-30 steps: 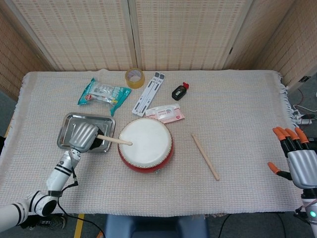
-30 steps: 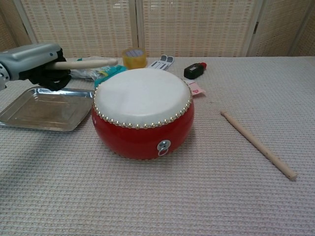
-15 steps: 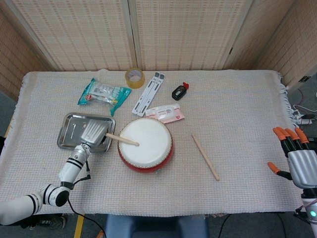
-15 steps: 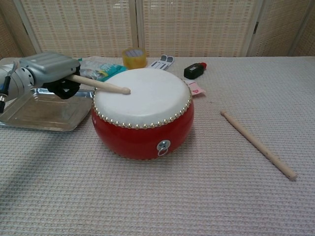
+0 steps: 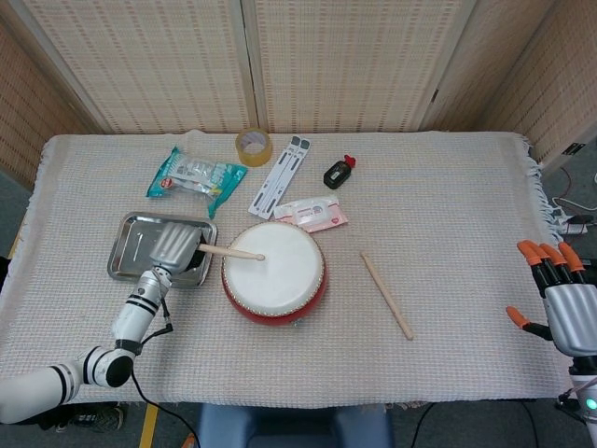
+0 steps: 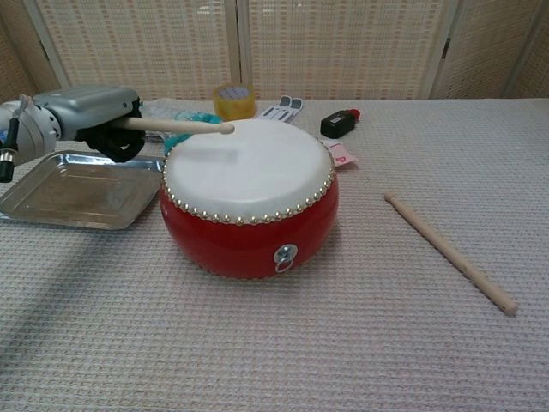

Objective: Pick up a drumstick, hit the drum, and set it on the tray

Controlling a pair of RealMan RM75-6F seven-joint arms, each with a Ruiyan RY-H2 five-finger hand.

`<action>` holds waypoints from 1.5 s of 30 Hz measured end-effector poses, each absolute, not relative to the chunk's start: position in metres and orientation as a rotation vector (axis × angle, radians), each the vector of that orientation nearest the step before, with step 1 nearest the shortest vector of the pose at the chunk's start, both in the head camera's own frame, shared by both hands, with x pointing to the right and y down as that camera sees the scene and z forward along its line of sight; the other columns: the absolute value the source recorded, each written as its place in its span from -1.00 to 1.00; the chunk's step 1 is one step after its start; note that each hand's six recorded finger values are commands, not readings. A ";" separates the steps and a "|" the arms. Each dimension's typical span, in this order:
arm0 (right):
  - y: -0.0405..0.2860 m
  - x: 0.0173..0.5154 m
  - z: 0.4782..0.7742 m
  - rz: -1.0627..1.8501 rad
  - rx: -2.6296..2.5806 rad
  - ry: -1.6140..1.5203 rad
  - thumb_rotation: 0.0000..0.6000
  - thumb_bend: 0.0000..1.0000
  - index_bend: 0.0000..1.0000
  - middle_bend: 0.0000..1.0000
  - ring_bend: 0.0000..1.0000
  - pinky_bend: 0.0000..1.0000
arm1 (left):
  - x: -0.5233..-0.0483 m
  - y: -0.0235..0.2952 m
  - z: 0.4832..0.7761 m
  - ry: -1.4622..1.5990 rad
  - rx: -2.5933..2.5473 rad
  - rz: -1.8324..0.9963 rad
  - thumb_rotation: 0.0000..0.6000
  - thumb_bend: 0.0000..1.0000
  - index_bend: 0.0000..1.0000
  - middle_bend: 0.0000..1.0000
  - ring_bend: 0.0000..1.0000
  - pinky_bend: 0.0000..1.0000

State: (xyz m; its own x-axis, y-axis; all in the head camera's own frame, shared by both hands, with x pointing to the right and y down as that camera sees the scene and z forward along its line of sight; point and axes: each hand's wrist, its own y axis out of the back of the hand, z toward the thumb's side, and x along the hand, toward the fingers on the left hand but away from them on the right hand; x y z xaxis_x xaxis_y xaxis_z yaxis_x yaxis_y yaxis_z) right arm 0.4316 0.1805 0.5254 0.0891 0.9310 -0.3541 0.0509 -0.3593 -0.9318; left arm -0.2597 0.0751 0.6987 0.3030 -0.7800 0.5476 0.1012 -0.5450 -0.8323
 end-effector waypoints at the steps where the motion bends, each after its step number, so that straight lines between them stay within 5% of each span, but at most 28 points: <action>1: 0.181 0.432 0.526 1.379 -1.562 -1.003 1.00 -0.64 -1.00 -0.83 -1.00 -0.93 | -0.259 0.075 0.700 0.563 -1.711 -1.353 1.00 0.58 1.00 1.00 1.00 1.00; 6: 0.182 0.433 0.526 1.383 -1.562 -1.008 1.00 -0.64 -1.00 -0.83 -1.00 -0.93 | -0.257 0.073 0.702 0.479 -1.632 -1.351 1.00 0.58 1.00 1.00 1.00 1.00; 15: 0.182 0.435 0.527 1.391 -1.560 -1.016 1.00 -0.64 -1.00 -0.83 -1.00 -0.93 | -0.261 0.062 0.686 0.788 -1.859 -1.329 1.00 0.58 1.00 1.00 1.00 1.00; 27: 0.182 0.435 0.531 1.399 -1.576 -1.010 1.00 -0.64 -1.00 -0.83 -1.00 -0.93 | -0.264 0.067 0.701 0.448 -1.608 -1.381 1.00 0.58 1.00 1.00 1.00 1.00; 38: 0.189 0.434 0.544 1.448 -1.628 -0.977 1.00 -0.64 -1.00 -0.83 -1.00 -0.97 | -0.261 0.057 0.677 0.758 -1.876 -1.346 1.00 0.57 1.00 1.00 1.00 1.00; 45: 0.196 0.432 0.558 1.460 -1.676 -0.966 1.00 -0.64 -1.00 -0.83 -1.00 -1.00 | -0.255 0.065 0.688 0.647 -1.827 -1.361 1.00 0.57 1.00 1.00 1.00 1.00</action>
